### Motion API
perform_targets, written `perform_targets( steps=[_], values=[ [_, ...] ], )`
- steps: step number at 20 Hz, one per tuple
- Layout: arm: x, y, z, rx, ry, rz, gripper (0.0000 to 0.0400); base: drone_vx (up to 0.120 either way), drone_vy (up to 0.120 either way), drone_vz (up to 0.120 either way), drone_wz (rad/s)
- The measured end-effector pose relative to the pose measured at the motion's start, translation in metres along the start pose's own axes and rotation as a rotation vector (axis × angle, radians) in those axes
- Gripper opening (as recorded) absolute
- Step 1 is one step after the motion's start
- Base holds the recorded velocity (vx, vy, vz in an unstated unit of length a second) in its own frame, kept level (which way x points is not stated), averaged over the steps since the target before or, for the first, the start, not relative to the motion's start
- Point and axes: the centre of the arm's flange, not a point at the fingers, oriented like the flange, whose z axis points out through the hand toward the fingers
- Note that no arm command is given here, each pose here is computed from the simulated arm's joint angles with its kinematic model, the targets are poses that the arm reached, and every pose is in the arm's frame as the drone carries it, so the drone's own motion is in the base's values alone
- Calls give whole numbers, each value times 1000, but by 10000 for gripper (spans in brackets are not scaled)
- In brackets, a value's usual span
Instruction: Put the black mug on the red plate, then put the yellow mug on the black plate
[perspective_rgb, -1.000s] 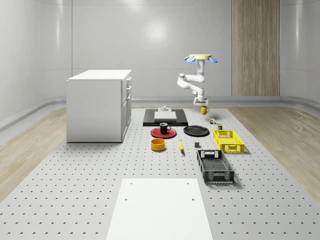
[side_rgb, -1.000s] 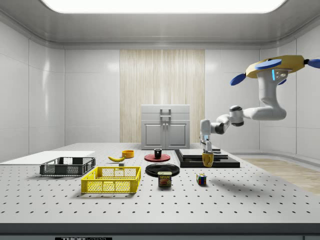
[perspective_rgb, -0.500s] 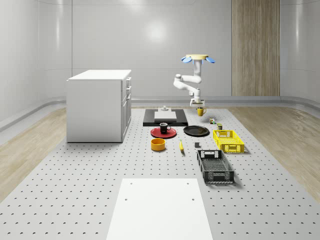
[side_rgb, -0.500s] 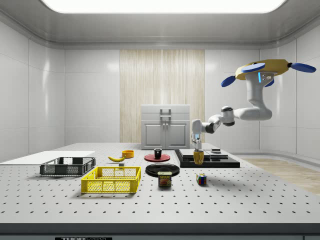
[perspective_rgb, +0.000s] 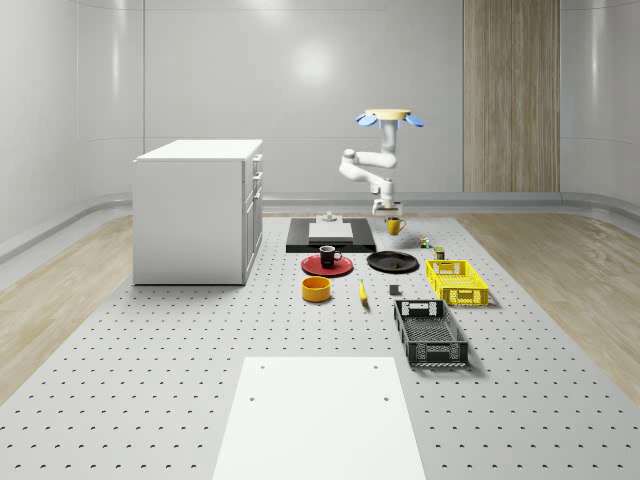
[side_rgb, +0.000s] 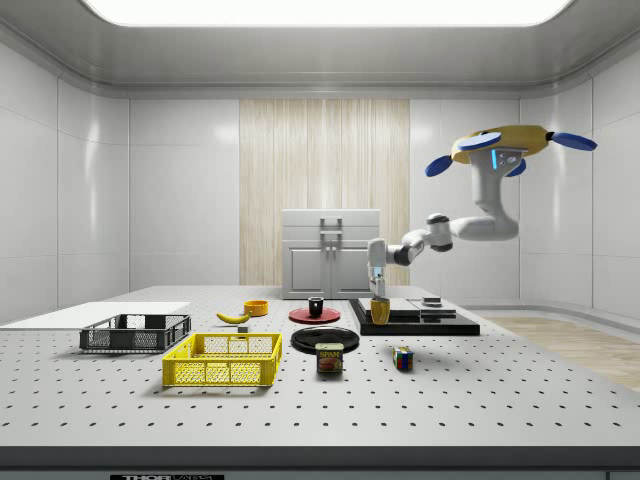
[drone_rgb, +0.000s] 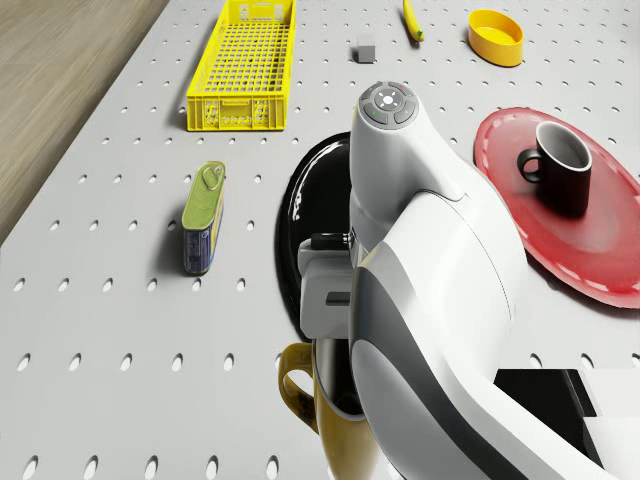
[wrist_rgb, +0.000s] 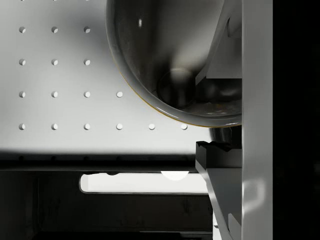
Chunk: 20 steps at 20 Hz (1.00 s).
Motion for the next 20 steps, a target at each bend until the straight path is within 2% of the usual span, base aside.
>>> perform_targets(
  steps=[3,10,15,17,20],
  values=[
    [0,0,0,0,0,0,110,120,-107,0,0],
    [0,0,0,0,0,0,110,120,0,0,0],
    [0,0,0,0,0,0,110,120,0,-120,0],
    [0,0,0,0,0,0,110,120,-120,-20,0],
    [0,0,0,0,0,0,110,120,0,0,0]
  ],
)
